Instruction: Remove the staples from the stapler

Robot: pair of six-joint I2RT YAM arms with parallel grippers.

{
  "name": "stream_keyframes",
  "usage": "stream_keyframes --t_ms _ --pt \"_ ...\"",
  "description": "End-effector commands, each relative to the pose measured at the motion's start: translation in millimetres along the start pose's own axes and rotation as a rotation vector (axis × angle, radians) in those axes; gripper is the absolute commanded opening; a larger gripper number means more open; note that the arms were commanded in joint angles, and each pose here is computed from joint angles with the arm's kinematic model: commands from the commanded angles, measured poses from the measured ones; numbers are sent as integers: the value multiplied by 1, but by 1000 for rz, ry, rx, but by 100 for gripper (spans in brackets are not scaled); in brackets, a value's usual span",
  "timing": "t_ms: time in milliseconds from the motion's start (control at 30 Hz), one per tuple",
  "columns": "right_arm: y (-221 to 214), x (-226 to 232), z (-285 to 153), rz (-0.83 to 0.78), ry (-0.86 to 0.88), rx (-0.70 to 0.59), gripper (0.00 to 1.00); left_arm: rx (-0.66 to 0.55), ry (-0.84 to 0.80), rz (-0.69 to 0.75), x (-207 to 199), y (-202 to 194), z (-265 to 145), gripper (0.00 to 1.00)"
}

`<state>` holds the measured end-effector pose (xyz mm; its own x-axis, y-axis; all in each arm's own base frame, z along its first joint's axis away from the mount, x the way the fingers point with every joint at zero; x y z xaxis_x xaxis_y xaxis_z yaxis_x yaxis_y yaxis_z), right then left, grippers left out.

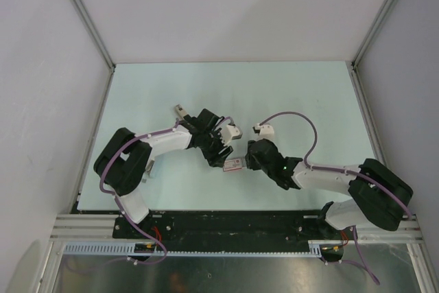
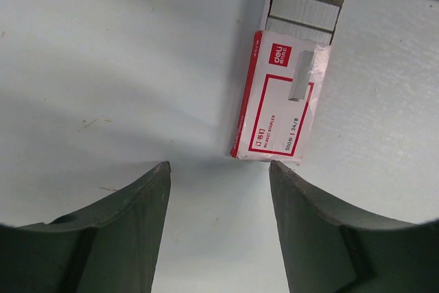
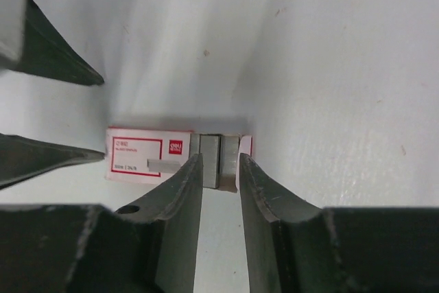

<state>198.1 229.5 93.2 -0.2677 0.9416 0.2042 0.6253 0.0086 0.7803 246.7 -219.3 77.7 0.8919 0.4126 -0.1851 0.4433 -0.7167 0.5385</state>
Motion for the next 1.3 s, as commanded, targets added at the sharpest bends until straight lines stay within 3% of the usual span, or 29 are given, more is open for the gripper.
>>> stream_keyframes --t_ms 0,267,667,967,1267 --pt "22 -3 -7 37 14 -70 30 -6 -2 -2 -1 -3 -4 65" --pt "19 -26 5 121 -17 -4 24 -7 -2 -1 -1 -3 -4 65" --pt "-11 -31 16 325 197 146 17 -4 -1 -5 -1 -4 -4 65" --pt "-28 -43 17 505 283 180 17 -3 3 -3 -1 -5 -5 65" --pt "-31 -51 15 576 301 178 17 -5 7 3 -1 -4 -6 65"
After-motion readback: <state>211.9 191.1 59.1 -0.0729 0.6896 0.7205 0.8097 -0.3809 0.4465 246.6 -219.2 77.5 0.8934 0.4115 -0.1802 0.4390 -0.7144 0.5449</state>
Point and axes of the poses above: each gripper's point midway between its finger pads, its own z axis out along the fingers, its own x axis along the line the jaws close on, y = z × x, the point moved 7 cm from there along -z, back along the fingers, and after that the axes turned 3 degrees about -z, right-handed, at the moved point
